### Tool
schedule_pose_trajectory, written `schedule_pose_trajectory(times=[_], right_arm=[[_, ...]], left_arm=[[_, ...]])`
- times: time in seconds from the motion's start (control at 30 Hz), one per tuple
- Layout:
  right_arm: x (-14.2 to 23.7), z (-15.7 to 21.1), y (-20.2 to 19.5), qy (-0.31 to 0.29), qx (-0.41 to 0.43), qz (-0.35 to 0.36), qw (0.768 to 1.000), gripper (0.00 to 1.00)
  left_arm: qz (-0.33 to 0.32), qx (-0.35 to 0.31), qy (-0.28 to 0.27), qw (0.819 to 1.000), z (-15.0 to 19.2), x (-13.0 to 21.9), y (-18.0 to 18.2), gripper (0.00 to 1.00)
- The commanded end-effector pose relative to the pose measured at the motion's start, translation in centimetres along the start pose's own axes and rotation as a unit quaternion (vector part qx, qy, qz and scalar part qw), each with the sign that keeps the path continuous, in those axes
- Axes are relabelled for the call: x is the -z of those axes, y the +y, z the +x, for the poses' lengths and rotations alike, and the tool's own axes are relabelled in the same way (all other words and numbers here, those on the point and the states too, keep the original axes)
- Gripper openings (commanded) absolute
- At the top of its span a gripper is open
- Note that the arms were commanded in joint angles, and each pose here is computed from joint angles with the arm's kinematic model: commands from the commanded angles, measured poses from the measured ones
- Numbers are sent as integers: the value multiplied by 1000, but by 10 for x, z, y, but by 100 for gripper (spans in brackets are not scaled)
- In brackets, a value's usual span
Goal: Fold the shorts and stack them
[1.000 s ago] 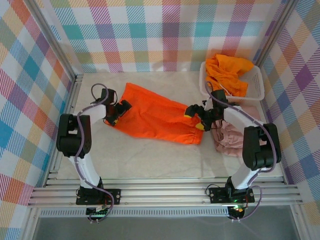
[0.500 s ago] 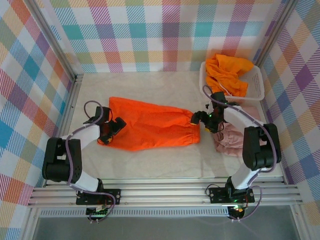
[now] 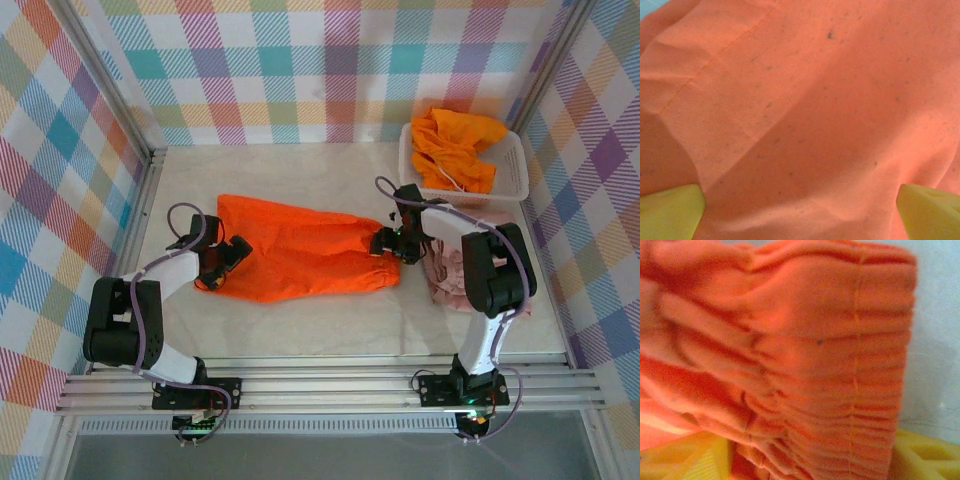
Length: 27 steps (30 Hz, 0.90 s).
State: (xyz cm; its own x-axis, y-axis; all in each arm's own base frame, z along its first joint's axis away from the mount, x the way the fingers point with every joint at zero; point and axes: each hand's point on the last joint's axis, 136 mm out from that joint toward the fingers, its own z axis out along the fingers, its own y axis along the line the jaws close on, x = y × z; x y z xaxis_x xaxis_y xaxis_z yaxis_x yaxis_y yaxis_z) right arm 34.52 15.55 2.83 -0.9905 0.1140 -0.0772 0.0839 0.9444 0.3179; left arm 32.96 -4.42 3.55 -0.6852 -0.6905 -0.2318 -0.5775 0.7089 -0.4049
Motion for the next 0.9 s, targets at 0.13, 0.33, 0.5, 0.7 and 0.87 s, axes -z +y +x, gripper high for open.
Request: schedule_pose_trajectory(times=[0.13,0.33,0.5,0.7,0.87], right_arm=[[-17,12,-8,23,20,45,998,54],[-18,11,-12,15,36,65,997,10],[12,-1,-13,-30,75,90,993,0],[75,-11,-11,-68,122,136,981,0],[132,-18,-9,-102,164,185,964,0]], left_arm=[[-56,16,37,998,26,1,33,100],[-5,19,12,1000,16,30,7,100],[41,5,-39,998,-4,80,-18,100],[96,-6,-68,993,-14,118,-42,100],[117,-8,-53,992,-7,116,-53,100]])
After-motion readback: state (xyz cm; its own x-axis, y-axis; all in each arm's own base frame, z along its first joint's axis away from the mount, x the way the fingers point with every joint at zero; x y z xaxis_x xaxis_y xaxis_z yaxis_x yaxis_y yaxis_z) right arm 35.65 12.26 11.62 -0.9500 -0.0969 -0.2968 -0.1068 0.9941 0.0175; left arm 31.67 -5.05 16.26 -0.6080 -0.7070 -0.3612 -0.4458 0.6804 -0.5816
